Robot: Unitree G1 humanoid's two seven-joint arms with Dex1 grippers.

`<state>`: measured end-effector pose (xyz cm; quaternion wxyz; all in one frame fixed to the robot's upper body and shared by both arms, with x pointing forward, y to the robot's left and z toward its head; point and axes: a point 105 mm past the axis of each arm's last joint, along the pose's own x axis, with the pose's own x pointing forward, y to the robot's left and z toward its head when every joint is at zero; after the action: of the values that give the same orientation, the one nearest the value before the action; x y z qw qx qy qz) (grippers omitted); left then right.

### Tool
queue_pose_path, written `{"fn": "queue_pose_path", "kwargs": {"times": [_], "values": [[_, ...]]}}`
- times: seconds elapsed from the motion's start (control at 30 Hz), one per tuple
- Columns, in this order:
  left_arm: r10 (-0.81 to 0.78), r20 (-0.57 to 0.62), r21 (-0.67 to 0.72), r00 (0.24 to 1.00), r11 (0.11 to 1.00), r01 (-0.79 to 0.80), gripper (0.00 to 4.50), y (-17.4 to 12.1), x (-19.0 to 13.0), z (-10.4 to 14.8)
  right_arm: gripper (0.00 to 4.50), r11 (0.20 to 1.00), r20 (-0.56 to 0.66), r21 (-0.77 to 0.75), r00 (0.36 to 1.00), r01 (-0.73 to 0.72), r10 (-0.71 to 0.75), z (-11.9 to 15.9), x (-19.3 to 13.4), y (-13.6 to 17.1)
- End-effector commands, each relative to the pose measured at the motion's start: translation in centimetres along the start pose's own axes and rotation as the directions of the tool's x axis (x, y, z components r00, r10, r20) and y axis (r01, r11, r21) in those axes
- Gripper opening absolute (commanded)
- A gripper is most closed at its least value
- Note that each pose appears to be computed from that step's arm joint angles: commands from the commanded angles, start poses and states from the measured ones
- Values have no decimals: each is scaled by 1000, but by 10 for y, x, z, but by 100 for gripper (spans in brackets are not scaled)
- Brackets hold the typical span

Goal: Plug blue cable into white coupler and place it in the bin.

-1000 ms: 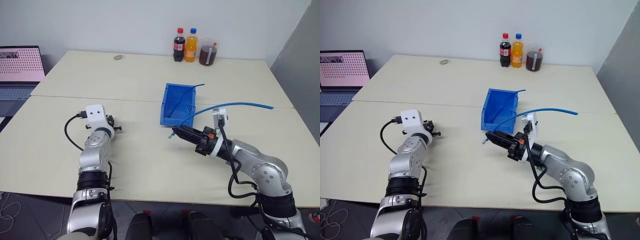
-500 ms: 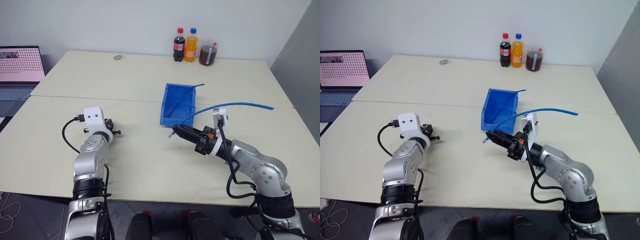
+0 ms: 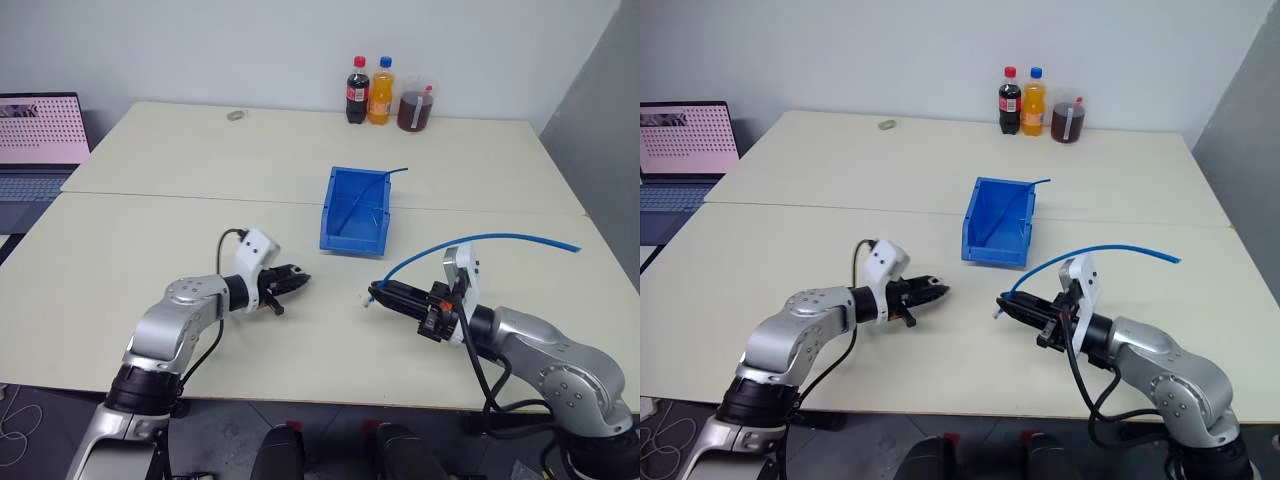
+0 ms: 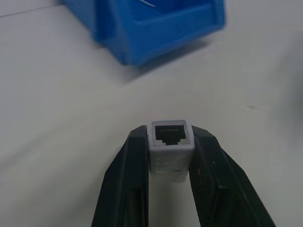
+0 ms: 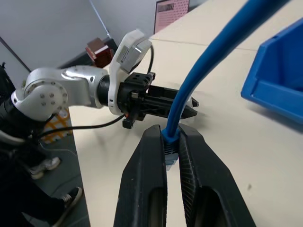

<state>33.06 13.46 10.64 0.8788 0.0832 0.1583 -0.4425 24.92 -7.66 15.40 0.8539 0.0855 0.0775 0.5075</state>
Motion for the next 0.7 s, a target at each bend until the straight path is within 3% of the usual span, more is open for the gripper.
{"fn": "queue_pose_path", "kwargs": {"times": [0.03,0.17,0.37,0.7], "values": [[-251,-49,196,967,947,256,81,-25,5,9,9,994,6,-111,1000,-5,6,6,-2,5],[-381,-131,289,915,868,403,81,-40,15,-1,9,988,1,-156,1000,-3,4,4,0,4],[-453,-203,355,868,792,496,81,-50,28,-16,9,968,7,-250,1000,-22,24,5,13,6],[-477,-218,353,851,775,524,81,-48,32,-23,8,916,-20,-391,996,-84,83,-2,52,-1]]}}
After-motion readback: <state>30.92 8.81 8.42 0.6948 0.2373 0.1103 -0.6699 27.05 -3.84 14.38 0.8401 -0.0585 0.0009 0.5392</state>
